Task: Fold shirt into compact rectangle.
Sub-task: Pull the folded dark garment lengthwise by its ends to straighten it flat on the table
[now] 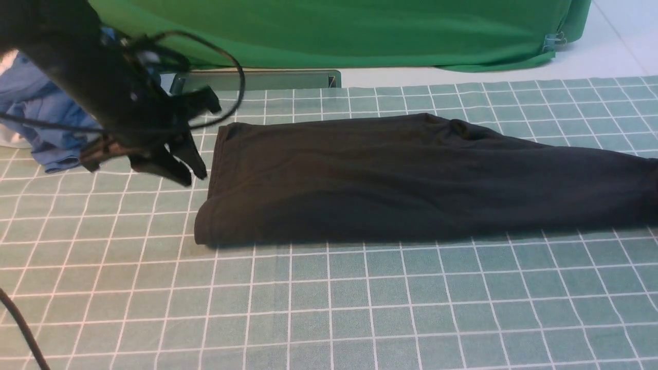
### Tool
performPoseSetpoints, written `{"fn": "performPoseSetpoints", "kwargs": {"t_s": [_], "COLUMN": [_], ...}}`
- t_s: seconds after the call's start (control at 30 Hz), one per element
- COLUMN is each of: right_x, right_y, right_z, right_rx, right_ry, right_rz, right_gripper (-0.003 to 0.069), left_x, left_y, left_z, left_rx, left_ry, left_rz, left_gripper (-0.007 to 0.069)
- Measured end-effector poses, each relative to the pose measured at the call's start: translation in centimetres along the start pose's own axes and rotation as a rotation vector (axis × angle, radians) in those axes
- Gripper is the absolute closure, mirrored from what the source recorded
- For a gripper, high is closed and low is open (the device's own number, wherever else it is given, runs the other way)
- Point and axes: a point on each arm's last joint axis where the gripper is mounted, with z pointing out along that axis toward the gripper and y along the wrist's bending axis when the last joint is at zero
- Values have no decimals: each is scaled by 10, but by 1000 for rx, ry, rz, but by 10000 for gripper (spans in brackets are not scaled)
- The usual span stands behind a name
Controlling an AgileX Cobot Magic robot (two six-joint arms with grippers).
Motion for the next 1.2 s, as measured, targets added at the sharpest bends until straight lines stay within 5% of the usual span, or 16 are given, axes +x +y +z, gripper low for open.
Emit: {"fn": "performPoseSetpoints", "kwargs": {"t_s": [0.37, 0.6, 0.73, 0.9, 0.93, 0.97, 1.03, 1.2], "right_x": [-8, -9, -9, -8, -8, -7, -6, 4], "right_y": [16, 17, 18, 22, 22, 22, 22, 23], "right_z": [29, 29, 29, 29, 29, 29, 29, 15], "right_rx": [6, 7, 2, -10, -10, -11, -10, -12], "right_ry": [-36, -44, -45, -40, -38, -34, -20, 46], "right_rz": [-84, -95, -109, -125, -125, -125, -128, -134], "right_gripper": [71, 81, 184, 555, 561, 577, 577, 577], "left_x": [-7, -6, -6, -5, -5, -6, -7, 2], "left_y": [10, 11, 13, 16, 16, 16, 18, 29], "left_z": [60, 80, 87, 105, 105, 104, 103, 97], "left_rx": [-66, -77, -84, -76, -72, -68, -62, -62], "left_ry": [72, 124, 142, 195, 196, 195, 199, 225], "left_rz": [-70, -100, -103, -24, -21, 10, 31, 16], "left_gripper": [74, 16, 60, 327, 342, 452, 541, 562]}}
